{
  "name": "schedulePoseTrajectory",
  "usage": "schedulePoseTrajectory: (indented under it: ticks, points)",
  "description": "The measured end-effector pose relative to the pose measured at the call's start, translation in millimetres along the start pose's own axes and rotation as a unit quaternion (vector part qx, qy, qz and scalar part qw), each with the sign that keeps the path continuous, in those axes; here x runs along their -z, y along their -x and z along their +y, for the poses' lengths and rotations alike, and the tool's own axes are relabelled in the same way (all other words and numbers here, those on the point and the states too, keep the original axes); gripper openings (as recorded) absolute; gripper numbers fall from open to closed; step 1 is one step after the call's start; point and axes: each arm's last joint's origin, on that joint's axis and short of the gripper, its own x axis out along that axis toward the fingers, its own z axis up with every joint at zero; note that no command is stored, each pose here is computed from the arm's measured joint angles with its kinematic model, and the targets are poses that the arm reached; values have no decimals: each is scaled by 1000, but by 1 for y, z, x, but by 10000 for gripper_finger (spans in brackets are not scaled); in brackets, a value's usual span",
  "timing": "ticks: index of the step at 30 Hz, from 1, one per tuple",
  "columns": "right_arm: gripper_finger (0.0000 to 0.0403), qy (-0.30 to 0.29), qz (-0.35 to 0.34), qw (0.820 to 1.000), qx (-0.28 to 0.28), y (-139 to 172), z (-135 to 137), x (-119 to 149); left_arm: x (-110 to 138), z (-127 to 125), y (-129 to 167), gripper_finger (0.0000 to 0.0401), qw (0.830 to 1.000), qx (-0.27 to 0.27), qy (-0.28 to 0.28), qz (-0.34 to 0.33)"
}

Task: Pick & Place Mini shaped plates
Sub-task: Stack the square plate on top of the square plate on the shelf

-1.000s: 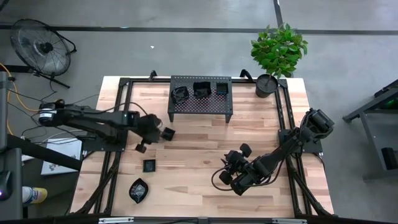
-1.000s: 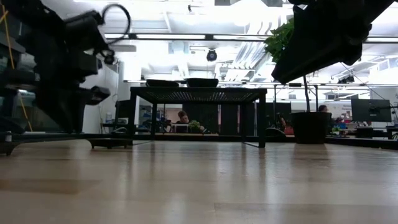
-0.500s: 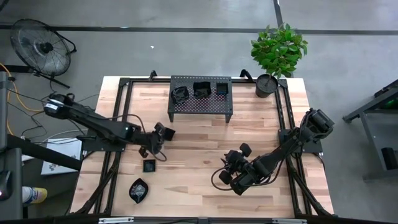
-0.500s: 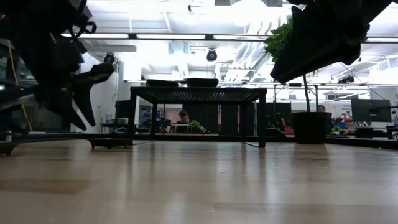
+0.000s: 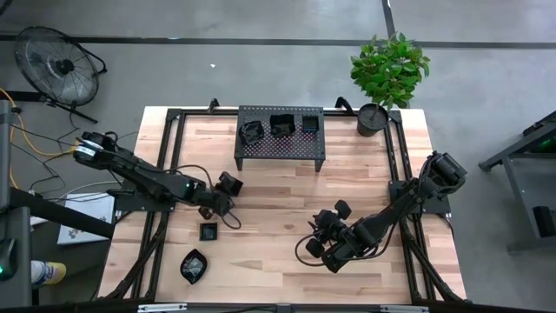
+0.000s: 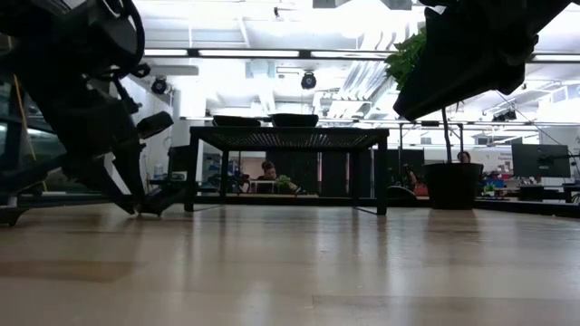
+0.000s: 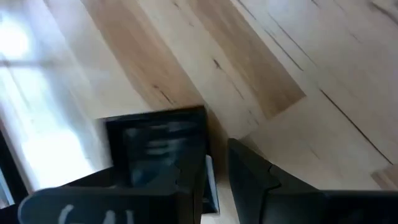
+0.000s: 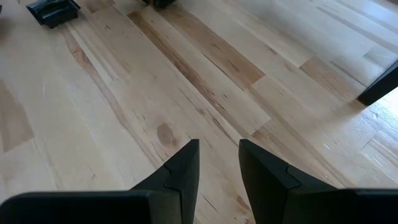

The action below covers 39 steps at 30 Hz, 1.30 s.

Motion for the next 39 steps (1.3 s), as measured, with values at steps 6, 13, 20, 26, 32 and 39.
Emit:
schedulePoseTrajectory:
  ticks: [6,13,20,26,32,39]
  points:
    - [108,-3,-1,1000,-2,0,1,0,-2,2,0,62,1000,-13,11,-6]
    - [108,-3,-1,1000,-3,0,1,0,-2,3,0,62,1000,-23,12,-1]
    - [108,-3,-1,1000,-3,0,1,0,-1,1,0,62,1000,-14,7,2]
    - [108,-2,-2,1000,-4,0,1,0,0,2,0,62,1000,-19,6,8]
    - [108,-4,-6,1000,-3,0,1,-1,0,2,0,62,1000,-25,3,12]
    - [108,-2,-9,1000,-7,0,2,-1,2,0,0,62,1000,-12,-1,14]
